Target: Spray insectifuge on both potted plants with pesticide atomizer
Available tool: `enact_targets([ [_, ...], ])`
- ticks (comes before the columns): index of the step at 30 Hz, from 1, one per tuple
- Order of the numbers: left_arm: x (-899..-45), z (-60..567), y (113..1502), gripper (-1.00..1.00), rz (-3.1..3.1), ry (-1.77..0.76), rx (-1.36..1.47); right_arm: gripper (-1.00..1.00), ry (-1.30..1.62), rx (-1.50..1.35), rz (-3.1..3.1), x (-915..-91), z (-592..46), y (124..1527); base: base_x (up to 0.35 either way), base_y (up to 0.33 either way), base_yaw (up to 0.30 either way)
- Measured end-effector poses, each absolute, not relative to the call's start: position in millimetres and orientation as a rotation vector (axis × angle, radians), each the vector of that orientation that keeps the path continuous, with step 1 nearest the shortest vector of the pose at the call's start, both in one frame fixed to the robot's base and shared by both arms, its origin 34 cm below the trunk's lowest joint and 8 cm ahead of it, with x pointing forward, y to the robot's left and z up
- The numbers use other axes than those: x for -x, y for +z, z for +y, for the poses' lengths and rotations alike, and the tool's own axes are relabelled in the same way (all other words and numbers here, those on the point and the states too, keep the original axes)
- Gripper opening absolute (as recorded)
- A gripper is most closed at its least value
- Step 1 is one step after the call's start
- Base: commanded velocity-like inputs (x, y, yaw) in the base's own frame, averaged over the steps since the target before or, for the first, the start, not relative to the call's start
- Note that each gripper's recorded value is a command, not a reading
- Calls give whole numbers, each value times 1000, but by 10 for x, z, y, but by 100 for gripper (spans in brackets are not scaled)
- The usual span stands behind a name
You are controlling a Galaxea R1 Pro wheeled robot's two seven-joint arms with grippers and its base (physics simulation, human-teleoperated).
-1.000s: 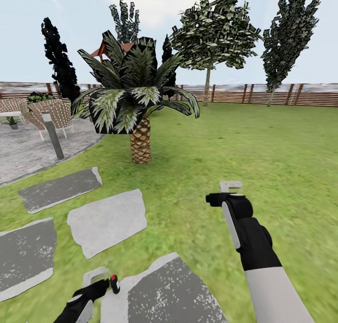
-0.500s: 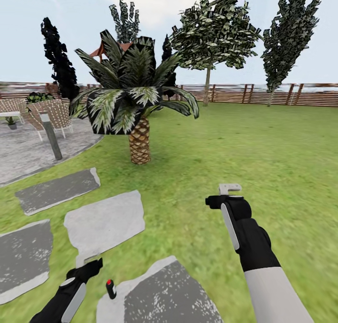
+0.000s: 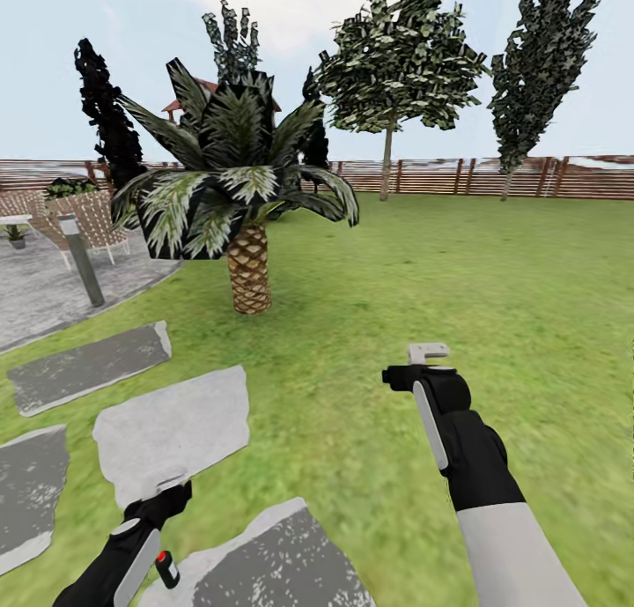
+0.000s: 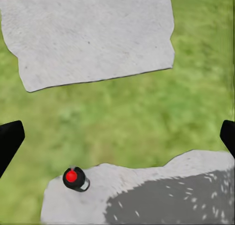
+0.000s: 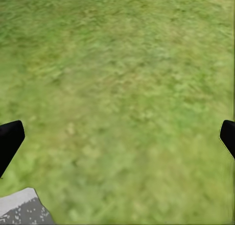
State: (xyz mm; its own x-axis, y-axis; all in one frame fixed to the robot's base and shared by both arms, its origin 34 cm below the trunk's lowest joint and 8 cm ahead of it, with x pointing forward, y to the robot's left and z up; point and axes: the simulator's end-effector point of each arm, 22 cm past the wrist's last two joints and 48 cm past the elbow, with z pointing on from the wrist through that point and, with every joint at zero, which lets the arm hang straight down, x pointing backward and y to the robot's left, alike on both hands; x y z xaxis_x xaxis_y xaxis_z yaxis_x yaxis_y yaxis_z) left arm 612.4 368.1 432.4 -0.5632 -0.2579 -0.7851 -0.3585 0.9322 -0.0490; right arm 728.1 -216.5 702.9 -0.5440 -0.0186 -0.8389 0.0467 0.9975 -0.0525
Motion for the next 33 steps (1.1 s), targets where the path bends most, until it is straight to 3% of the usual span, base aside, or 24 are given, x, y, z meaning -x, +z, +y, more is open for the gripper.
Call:
enact_targets([
  [12,-6114,3720,4320,100,2199,147,447,100,-65,24,2157,-7268,-2019,6990,-10,-322,238],
  [33,-5948,4184,4159,100,2219,157,379,100,-86,184,2189,-7219,-1630,6771,15,-16,271],
])
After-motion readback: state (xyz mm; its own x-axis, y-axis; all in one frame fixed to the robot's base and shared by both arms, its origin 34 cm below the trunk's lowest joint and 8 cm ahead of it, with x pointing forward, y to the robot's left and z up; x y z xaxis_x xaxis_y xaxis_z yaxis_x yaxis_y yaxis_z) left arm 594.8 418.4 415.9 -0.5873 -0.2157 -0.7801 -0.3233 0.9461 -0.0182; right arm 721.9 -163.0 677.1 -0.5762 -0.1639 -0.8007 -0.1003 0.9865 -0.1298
